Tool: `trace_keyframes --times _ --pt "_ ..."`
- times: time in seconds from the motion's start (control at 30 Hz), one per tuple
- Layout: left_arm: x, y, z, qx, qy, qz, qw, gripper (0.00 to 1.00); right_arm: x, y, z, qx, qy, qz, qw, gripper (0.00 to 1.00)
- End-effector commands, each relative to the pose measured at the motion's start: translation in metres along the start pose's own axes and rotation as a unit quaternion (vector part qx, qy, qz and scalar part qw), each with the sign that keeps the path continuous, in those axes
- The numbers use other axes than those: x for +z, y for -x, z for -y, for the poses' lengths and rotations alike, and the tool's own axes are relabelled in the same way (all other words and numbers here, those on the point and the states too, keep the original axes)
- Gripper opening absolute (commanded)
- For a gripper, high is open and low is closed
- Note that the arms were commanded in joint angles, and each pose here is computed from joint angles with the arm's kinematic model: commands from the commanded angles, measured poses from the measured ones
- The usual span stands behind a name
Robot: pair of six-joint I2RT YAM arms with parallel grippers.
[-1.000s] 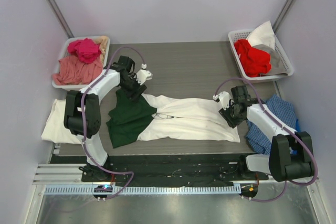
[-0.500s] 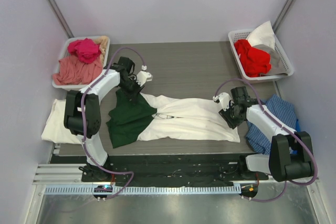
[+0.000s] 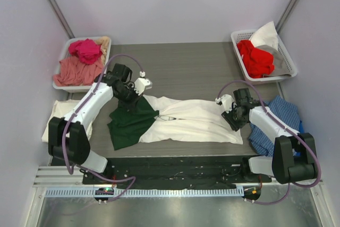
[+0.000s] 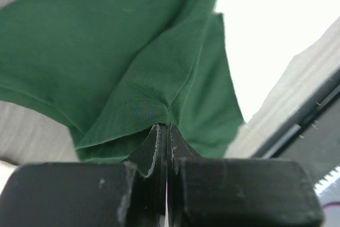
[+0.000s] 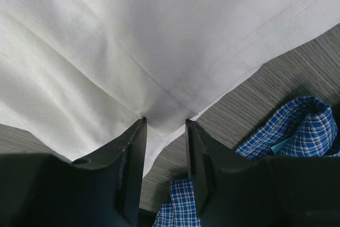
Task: Fold and stack the t-shirts
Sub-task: Fold the other side of the tshirt into a rectangle
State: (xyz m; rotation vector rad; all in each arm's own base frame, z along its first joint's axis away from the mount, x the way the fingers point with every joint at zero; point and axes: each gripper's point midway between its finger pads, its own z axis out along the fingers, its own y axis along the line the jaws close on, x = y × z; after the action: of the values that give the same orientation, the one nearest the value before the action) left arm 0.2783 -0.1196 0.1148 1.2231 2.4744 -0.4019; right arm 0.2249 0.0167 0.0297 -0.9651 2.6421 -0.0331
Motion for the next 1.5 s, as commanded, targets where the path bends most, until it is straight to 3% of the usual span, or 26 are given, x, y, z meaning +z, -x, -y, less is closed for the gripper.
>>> trace_keyframes --times 0.0,0.5,0.53,0.57,0.6,0.73,0.93,1.17,1.33,1.47 --pt "-0.010 -0.009 0.031 -0.010 -0.028 -0.002 1.000 0.00 -0.004 0.015 0.008 -0.004 -0.012 0.020 1.000 0.42" --pt "-0.024 -0.044 0.088 -0.009 -0.058 -0.014 0.998 0.02 -0.007 0.014 0.010 -0.006 -0.020 0.019 1.000 0.42" --pt "-0.025 -0.045 0.084 -0.006 -0.041 -0.016 0.999 0.04 -0.007 0.014 0.011 -0.005 -0.020 0.018 1.000 0.42" --pt "-0.025 -0.047 0.085 -0.005 -0.036 -0.016 0.999 0.14 -0.007 0.014 0.011 -0.005 -0.020 0.018 1.000 0.42" --pt "-0.025 -0.050 0.085 -0.003 -0.035 -0.016 0.999 0.18 -0.007 0.015 0.011 -0.005 -0.019 0.019 1.000 0.42" --pt "-0.024 -0.055 0.085 -0.001 -0.031 -0.022 0.999 0.21 -0.008 0.018 0.011 -0.004 -0.019 0.021 1.000 0.42" --pt "-0.020 -0.056 0.078 0.013 -0.015 -0.016 1.000 0.27 -0.009 0.017 0.013 -0.004 -0.024 0.019 1.000 0.42" --pt "-0.017 -0.042 0.040 0.045 0.081 0.014 0.996 0.28 -0.008 0.017 0.012 -0.001 -0.022 0.019 1.000 0.42" --pt "-0.006 -0.057 0.014 0.082 0.130 -0.031 0.988 0.29 -0.009 0.013 0.012 -0.004 -0.025 0.016 1.000 0.42" --pt "0.000 -0.064 0.008 0.086 0.135 -0.040 0.986 0.39 -0.007 0.009 0.009 -0.006 -0.023 0.011 1.000 0.42"
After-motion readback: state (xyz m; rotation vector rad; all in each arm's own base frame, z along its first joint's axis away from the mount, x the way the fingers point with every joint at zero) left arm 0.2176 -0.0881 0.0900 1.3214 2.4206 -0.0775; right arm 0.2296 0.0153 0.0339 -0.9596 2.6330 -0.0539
